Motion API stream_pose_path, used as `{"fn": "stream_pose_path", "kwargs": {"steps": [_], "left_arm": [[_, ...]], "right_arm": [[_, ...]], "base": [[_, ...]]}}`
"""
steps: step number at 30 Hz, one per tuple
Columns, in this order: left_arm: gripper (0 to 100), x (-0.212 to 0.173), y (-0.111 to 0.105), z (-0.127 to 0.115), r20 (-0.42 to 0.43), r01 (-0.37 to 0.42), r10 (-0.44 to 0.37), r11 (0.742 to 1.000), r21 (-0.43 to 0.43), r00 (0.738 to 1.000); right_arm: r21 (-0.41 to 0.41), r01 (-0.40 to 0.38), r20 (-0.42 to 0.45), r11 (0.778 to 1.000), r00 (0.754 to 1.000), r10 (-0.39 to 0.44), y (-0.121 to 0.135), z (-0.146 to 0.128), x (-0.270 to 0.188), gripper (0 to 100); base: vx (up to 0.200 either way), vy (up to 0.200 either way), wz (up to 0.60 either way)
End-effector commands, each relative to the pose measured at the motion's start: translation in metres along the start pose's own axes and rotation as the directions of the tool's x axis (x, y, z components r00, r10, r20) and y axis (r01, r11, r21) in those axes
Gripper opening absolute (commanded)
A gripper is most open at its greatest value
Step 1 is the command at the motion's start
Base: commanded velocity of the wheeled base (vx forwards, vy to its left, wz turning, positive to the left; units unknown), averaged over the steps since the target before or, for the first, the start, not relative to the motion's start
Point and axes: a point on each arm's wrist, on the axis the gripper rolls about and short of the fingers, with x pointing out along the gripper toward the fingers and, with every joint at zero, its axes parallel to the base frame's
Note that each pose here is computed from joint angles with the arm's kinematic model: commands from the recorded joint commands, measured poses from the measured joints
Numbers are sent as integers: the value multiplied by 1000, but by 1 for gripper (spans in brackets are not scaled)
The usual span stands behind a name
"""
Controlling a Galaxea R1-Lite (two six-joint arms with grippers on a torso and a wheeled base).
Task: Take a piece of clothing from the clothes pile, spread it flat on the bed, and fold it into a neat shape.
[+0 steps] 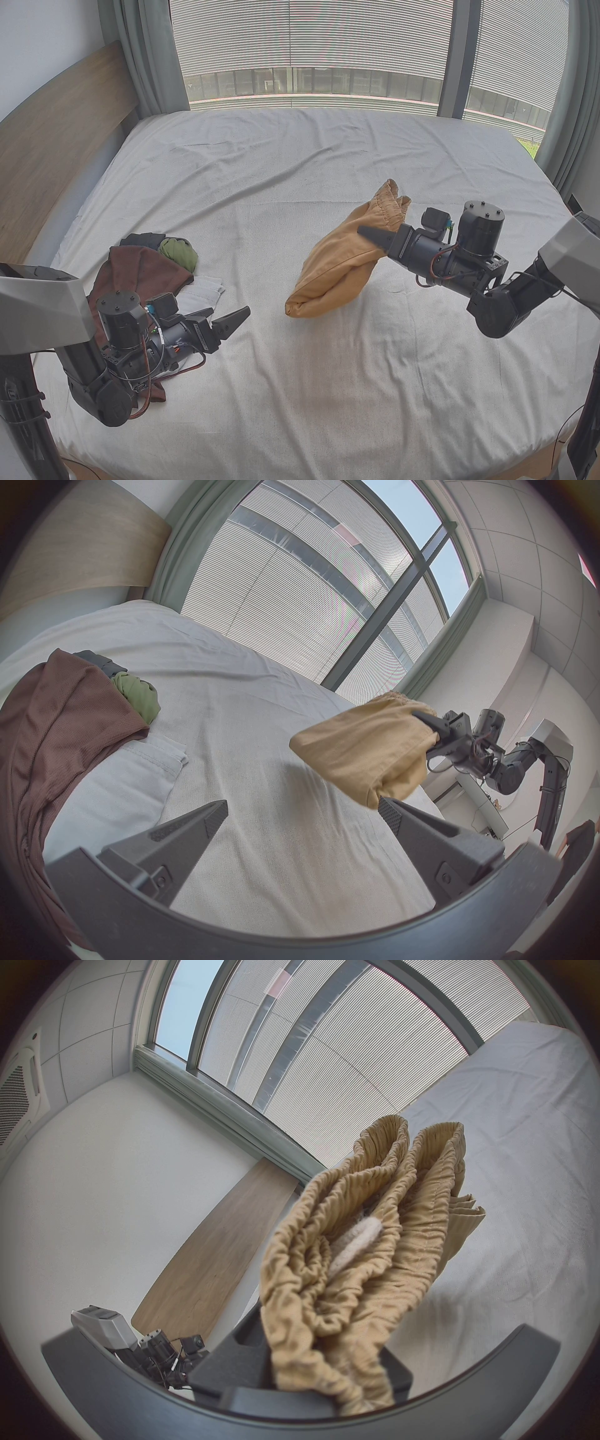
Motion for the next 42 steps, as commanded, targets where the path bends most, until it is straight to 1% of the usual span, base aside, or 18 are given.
{"fn": "stream_pose_path", "kwargs": {"steps": [1,7,17,28,32,35,42], "left_arm": [[100,-1,0,-2,-9,-4,4,1000,-4,1000],[100,-1,0,-2,-11,0,0,1000,-5,1000],[100,-2,2,-2,-13,3,-3,1000,-7,1000],[100,-4,2,-3,-19,-2,2,1000,-9,1000],[100,-4,2,-3,-22,-3,3,1000,-10,1000],[100,-4,2,-4,-23,-3,3,1000,-11,1000],[100,-6,4,-4,-24,-11,10,1000,-13,1000]], "right_arm": [[-15,-21,26,1000,999,21,6,16,11,0],[-16,-21,27,1000,999,22,2,25,31,0],[-12,-19,17,1000,1000,19,-5,32,57,0],[-6,-16,5,1000,1000,16,-17,29,79,0],[-11,-28,13,1000,1000,28,-18,29,87,0],[-3,-15,-3,1000,1000,15,-20,30,92,0],[-16,-39,17,999,999,39,-22,35,111,0]], "base": [[0,0,0],[0,0,0],[0,0,0],[0,0,0],[0,0,0],[0,0,0],[0,0,0]]}}
